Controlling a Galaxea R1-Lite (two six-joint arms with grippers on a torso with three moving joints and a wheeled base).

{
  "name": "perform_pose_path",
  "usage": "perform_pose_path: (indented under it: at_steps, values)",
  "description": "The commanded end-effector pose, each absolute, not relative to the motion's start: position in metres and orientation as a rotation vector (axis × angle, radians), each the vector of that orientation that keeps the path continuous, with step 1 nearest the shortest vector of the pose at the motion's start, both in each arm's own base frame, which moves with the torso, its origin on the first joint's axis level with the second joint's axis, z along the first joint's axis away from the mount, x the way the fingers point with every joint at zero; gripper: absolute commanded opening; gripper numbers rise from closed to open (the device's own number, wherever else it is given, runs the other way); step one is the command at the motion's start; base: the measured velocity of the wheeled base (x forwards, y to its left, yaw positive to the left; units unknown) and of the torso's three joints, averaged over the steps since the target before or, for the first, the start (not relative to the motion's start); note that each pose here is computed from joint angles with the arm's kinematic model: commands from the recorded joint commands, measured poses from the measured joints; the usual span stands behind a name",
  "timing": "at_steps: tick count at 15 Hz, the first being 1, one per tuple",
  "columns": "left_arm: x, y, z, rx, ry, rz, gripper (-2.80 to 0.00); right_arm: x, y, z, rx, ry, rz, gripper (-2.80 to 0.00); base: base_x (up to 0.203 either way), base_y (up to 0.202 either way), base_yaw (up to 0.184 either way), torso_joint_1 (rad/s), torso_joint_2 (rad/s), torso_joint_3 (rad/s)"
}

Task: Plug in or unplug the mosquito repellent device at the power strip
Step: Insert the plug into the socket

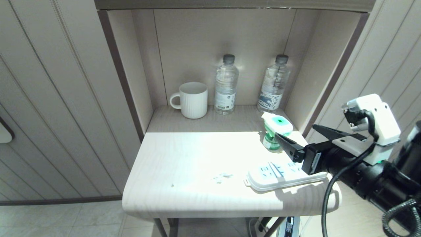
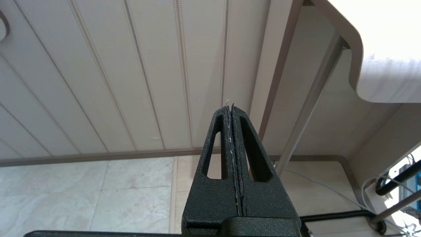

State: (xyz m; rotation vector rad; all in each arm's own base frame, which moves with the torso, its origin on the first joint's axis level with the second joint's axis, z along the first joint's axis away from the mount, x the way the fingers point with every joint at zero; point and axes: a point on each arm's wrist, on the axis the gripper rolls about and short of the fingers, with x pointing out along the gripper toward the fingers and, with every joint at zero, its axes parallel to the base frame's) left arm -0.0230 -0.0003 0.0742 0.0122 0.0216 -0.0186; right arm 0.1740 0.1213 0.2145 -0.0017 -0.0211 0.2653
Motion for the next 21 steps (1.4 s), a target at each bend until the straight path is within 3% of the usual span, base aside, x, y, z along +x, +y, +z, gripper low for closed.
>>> perform_pose_path:
  at_steps: [1,21]
  values:
    - [-0.023,0.000,0.074,0.012,0.023,-0.019,-2.80,0.179,0.125,0.206,-0.009,-0.011,0.260,0.00,0.000,0.000,0.000,0.000,0.00,0.000]
    - [-0.023,0.000,0.074,0.012,0.023,-0.019,-2.80,0.227,0.130,0.180,-0.044,-0.040,0.245,0.00,0.000,0.000,0.000,0.000,0.00,0.000]
